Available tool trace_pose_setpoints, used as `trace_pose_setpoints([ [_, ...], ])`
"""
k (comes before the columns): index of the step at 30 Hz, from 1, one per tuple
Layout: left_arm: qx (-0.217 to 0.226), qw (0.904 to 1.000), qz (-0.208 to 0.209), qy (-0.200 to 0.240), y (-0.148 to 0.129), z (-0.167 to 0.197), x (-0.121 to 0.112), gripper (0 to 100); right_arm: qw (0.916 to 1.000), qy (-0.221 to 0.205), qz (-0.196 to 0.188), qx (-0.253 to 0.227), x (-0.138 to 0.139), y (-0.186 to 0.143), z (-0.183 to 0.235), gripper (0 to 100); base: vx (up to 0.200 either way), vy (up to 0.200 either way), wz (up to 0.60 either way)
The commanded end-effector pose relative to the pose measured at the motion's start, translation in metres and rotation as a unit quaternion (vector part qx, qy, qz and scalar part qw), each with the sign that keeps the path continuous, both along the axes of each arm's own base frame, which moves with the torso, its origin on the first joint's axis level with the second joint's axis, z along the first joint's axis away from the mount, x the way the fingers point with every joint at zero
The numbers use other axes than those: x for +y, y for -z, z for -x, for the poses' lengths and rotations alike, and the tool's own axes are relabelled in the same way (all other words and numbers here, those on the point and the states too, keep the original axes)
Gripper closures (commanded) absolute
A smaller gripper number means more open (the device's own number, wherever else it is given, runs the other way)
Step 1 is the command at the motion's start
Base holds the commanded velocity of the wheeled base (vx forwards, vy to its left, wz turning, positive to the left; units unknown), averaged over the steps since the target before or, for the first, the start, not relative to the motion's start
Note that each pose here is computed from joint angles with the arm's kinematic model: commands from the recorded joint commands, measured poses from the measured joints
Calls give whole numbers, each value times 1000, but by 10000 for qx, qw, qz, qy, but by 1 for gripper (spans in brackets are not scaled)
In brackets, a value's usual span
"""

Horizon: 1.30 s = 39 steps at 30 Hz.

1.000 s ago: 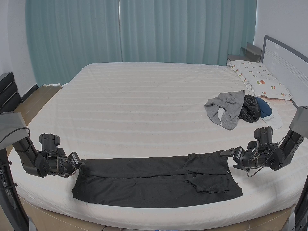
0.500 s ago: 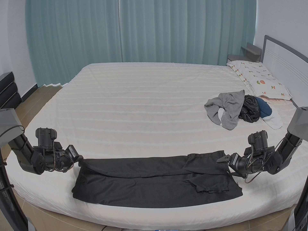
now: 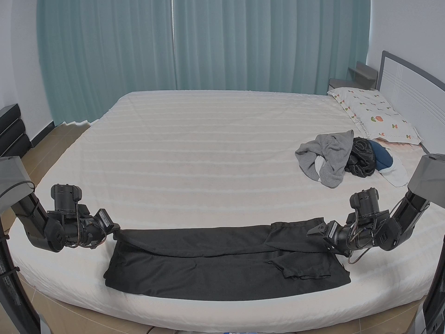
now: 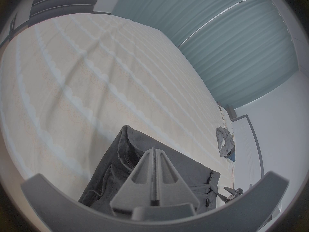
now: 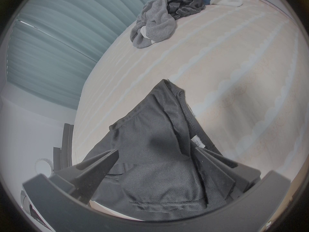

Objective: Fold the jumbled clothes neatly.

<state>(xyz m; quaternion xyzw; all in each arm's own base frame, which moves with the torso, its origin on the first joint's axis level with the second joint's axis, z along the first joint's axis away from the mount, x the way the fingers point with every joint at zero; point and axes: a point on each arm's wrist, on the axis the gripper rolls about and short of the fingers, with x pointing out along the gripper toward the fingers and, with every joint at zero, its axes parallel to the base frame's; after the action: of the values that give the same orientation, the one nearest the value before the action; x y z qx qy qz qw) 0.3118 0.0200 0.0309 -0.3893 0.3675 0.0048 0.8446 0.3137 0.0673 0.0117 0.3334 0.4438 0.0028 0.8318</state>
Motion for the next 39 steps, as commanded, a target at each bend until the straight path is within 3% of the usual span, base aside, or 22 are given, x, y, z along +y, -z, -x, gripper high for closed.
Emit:
trace_pose_setpoints([
  [1,9,10000,0,-4,1,0,0,100,10000,-12,5,39,1,4,-2,0,0,0,0],
  [6,9,10000,0,-4,1,0,0,100,10000,14,10,63,1,8,-6,0,0,0,0],
  [7,2,10000,-1,-4,0,0,0,100,10000,14,12,70,1,9,-6,100,0,0,0],
  [22,-36,10000,-9,-17,-2,0,1,100,9999,122,23,-66,-1,2,-9,100,0,0,0],
  [31,-399,9990,-134,-164,-16,-16,4,100,9968,439,-252,-616,-2,-23,-36,100,0,0,0],
  [32,-679,9964,-304,-412,-27,-31,6,100,9931,591,-257,-981,-3,-35,-53,100,0,0,0],
  [34,-786,9951,-298,-530,-30,-40,7,100,9897,726,-330,-1188,-4,-44,-63,100,0,0,0],
  [39,-970,9929,-125,-679,-40,-48,8,100,9840,908,-568,-1426,-4,-57,-76,100,0,0,0],
])
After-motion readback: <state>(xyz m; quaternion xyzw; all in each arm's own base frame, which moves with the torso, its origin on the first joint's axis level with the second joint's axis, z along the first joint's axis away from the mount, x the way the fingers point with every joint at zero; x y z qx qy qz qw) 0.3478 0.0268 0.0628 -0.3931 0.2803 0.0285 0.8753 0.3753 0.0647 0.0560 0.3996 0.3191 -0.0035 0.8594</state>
